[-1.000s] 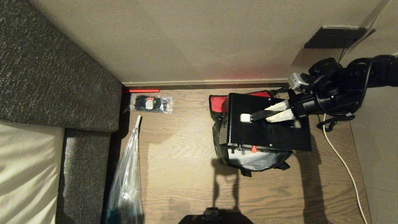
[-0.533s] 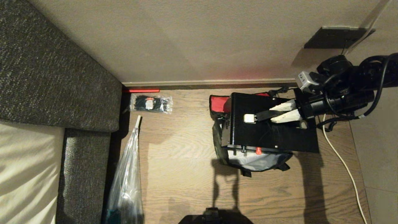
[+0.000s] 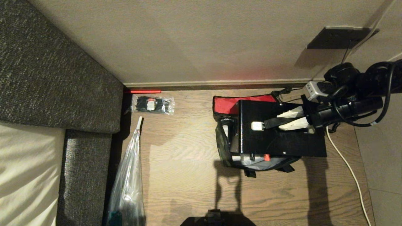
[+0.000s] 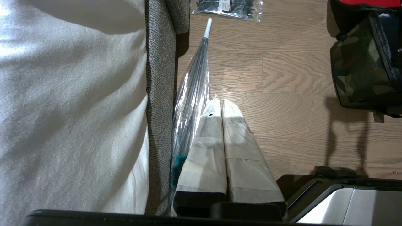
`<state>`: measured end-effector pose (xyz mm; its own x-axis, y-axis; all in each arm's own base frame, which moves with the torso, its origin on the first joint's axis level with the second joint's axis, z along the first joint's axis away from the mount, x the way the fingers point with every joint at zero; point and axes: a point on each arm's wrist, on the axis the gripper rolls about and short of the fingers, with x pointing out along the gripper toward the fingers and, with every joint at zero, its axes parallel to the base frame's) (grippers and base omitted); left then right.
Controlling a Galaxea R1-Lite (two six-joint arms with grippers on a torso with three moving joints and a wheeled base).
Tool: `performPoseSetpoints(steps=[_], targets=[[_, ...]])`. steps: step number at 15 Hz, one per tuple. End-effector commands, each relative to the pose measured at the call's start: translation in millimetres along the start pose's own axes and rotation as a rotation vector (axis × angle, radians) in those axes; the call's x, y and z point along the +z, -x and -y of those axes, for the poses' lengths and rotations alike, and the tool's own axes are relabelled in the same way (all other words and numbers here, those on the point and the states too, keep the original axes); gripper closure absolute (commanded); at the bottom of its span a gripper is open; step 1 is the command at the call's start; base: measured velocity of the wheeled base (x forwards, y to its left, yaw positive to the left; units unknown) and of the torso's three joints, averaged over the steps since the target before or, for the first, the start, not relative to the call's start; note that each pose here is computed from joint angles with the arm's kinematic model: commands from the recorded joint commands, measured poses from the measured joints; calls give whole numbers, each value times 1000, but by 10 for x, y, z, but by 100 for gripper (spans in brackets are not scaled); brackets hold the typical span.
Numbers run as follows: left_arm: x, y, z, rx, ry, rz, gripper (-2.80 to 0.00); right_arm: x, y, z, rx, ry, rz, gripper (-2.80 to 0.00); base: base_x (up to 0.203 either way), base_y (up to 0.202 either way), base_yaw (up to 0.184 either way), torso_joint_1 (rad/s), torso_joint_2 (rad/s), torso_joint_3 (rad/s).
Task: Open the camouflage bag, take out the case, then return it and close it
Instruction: Place the black box back
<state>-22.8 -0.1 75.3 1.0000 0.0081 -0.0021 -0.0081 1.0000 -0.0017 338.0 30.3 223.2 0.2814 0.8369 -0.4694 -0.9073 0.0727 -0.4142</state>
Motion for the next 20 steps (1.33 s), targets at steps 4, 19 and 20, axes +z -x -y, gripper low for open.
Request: performPoseSetpoints(steps=[4,19,20], targets=[[-4,-1,0,1,0,-1,0,-59,-1,-26,6,-14,-4,0,0,0,0,0,0,0],[-5,0,0,1,0,1,0,-188,-658,57,142,-77,17,0,0,0,0,0,0,0],[-9,-1,0,1,0,-1,0,-176,-694,100,138,-74,21,0,0,0,0,0,0,0]])
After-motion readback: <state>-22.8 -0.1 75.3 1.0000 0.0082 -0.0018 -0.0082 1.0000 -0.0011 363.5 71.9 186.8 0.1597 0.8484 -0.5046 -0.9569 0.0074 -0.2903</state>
